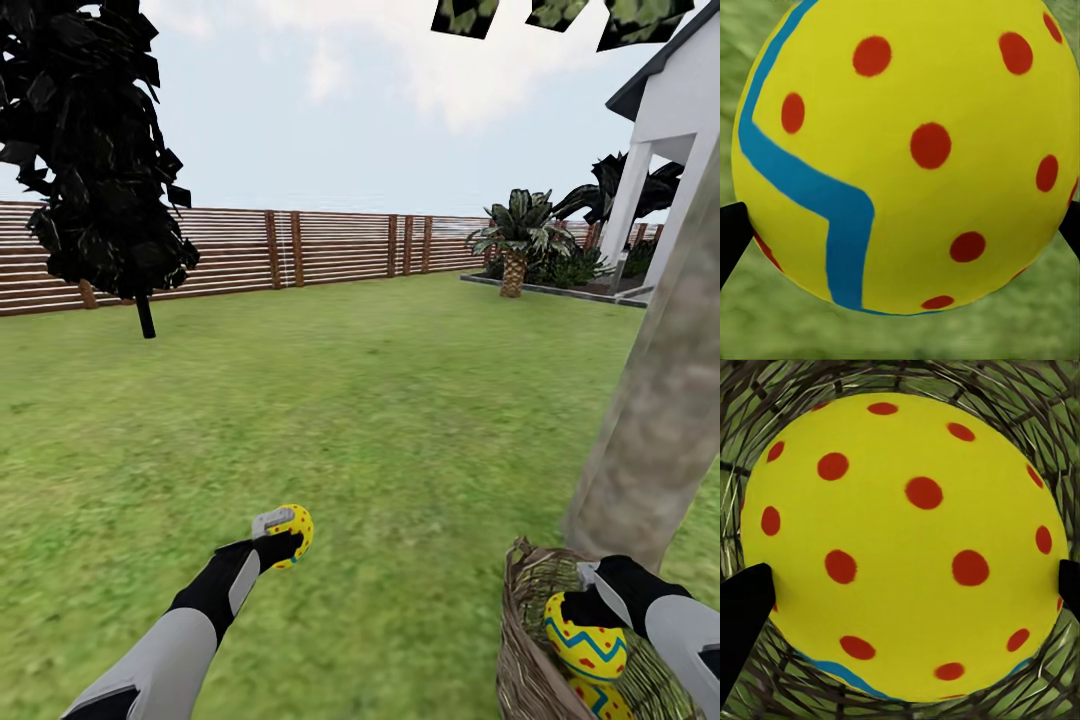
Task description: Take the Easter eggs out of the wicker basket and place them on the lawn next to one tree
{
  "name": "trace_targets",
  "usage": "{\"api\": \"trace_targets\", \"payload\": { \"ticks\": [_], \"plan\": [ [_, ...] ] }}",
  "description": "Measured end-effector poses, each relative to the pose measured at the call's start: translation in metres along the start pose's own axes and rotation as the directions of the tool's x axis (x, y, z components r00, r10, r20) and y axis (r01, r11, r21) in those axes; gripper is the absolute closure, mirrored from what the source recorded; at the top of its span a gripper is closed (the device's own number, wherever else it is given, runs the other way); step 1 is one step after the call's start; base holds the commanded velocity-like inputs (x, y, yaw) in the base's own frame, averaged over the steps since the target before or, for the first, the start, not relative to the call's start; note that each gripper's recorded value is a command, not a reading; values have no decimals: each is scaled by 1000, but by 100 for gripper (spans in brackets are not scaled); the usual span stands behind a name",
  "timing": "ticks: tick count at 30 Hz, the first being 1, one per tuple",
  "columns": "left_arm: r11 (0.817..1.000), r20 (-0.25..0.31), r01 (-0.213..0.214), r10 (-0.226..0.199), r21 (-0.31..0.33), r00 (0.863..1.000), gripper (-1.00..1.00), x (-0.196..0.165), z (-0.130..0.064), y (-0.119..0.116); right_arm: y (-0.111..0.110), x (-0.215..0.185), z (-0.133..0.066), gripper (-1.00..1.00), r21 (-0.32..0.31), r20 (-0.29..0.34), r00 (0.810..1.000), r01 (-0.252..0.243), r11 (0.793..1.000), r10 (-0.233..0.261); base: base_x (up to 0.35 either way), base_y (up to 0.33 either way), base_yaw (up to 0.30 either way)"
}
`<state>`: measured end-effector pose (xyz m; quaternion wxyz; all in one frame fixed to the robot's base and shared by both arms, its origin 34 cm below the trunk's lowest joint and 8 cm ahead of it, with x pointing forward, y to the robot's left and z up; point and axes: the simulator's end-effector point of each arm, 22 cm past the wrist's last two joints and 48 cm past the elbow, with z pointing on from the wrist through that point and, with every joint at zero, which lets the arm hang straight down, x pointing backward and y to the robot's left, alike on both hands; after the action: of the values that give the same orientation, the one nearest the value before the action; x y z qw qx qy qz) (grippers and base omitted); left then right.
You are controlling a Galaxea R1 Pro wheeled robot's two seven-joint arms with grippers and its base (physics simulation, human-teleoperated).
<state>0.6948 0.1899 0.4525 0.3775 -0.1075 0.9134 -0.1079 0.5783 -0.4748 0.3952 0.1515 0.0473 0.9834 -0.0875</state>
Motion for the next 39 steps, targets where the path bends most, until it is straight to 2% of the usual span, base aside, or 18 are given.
{"api": "trace_targets", "payload": {
  "ticks": [39],
  "plan": [
    [1000,-22,-1,1,9,1000,100,-59,-43,-32,-11,-43,-74,100,1,-2,1000,0,1000,0,0,0,0]
  ]
}}
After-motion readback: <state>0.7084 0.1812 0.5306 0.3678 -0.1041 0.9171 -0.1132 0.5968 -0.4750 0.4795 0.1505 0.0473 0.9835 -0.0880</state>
